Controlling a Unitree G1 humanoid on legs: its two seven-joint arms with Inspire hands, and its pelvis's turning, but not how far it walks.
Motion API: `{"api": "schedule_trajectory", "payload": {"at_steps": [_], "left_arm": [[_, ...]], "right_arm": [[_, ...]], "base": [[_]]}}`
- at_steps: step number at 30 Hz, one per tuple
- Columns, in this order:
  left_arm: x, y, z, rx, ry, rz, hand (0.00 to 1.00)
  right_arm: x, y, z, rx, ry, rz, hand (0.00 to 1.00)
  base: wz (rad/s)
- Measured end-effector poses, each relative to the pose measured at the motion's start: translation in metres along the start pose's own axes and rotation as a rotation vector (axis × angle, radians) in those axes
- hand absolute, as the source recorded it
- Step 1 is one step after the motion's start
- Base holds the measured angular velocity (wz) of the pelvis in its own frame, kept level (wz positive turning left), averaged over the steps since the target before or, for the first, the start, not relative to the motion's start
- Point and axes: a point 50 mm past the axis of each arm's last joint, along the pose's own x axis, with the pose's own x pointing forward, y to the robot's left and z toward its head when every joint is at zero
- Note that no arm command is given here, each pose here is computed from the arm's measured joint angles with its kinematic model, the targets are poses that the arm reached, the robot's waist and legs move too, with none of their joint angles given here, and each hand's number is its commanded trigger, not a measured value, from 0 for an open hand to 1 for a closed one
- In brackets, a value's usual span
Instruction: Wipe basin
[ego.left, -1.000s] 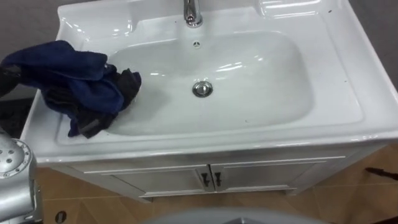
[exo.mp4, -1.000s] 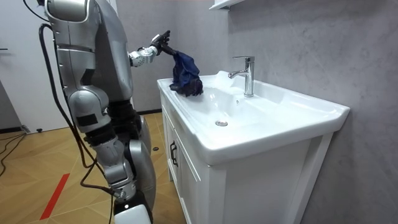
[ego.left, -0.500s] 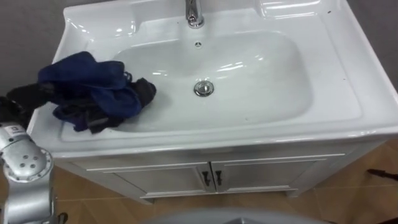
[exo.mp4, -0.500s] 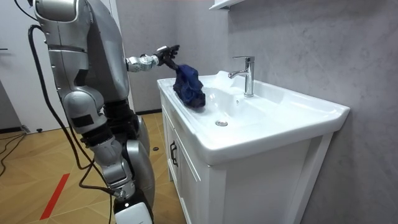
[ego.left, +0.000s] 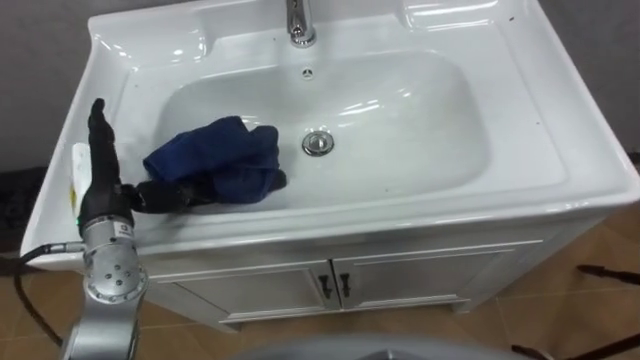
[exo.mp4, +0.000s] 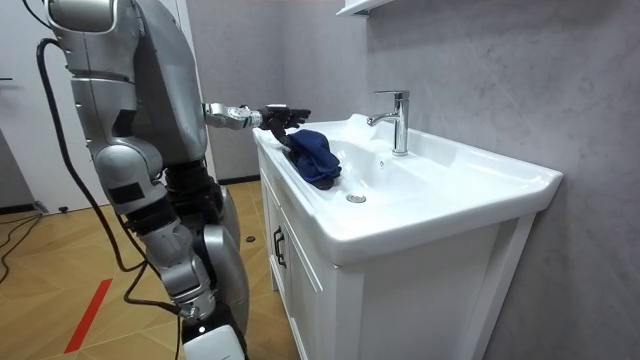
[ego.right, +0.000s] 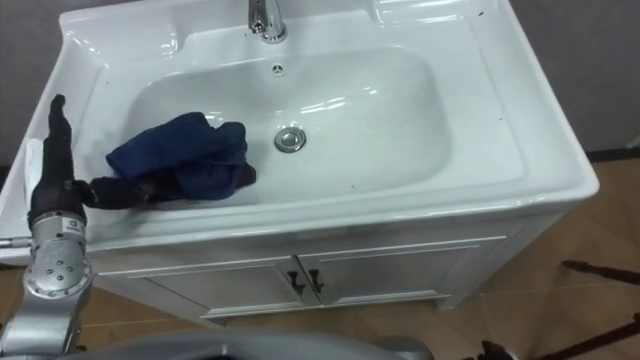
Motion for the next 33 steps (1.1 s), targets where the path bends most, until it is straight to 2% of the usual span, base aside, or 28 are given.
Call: {"api": "schedule_trajectory", "payload": {"at_steps": [13,20,25,29,33], "left_arm": [[-0.005,-0.023,0.004,0.002,-0.014,-0.214,0.00],[-0.005,-0.029,0.019,-0.010,-0.077,-0.313,0.00],[-0.002,-0.032,0.052,-0.031,-0.215,-0.340,0.00],[-0.001,-0.026,0.085,-0.079,-0.357,-0.314,0.00],[0.001,-0.022,0.092,-0.091,-0.402,-0.266,0.00]], "right_arm": [[0.001,-0.001,0.008,-0.006,-0.023,-0.005,0.00],[0.002,-0.003,0.021,-0.010,-0.084,-0.006,0.00],[0.002,-0.002,0.028,0.015,-0.101,0.001,0.00],[0.002,-0.002,0.027,0.004,-0.101,0.000,0.00],[0.002,-0.002,0.023,0.008,-0.108,-0.014,0.00]], "base": [[0.00],[0.00],[-0.03],[-0.04],[-0.08]]}}
